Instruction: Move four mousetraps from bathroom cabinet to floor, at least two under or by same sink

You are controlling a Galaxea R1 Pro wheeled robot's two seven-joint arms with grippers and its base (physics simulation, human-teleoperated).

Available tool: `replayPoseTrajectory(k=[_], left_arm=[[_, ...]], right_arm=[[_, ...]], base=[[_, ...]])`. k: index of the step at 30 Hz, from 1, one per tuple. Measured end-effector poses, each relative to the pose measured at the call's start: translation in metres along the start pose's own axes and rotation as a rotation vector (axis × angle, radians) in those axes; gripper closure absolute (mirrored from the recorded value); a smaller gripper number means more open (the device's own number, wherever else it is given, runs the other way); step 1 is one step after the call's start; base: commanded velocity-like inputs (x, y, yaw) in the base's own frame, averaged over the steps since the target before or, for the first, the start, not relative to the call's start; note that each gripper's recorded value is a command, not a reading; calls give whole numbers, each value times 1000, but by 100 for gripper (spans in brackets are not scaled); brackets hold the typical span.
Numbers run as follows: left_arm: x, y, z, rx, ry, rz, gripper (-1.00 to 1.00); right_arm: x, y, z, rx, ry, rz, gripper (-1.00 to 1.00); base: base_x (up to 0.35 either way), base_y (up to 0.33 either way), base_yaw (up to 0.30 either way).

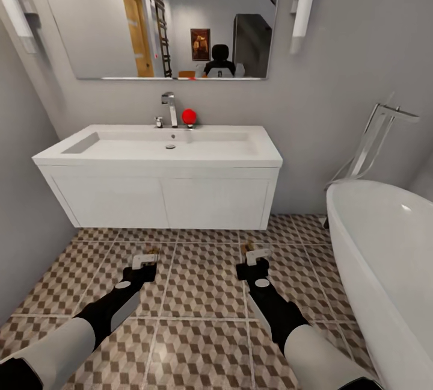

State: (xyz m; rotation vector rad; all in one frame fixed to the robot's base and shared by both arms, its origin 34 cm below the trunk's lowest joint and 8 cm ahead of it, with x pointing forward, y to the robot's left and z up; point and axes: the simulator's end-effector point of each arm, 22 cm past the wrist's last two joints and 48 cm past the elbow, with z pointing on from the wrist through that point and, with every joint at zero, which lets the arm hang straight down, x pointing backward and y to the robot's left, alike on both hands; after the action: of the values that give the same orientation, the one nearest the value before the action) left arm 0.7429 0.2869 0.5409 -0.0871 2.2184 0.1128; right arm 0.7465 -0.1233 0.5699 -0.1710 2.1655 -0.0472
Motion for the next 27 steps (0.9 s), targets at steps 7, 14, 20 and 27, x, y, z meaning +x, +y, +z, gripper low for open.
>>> replayPoseTrajectory(k=[7, 14, 20, 27], left_arm=[[19, -1, 9, 0, 11, 1, 100], [39, -5, 18, 4, 22, 1, 100], [56, -6, 26, 5, 32, 1, 100], [76, -7, 35, 5, 43, 2, 100]], right_arm=[[19, 2, 9, -2, 10, 1, 100], [39, 5, 17, -3, 20, 1, 100], [56, 7, 25, -4, 30, 1, 100], [76, 10, 33, -6, 41, 1, 100]], base=[[0, 0, 0], [0, 0, 0], [0, 0, 0], [0, 0, 0]])
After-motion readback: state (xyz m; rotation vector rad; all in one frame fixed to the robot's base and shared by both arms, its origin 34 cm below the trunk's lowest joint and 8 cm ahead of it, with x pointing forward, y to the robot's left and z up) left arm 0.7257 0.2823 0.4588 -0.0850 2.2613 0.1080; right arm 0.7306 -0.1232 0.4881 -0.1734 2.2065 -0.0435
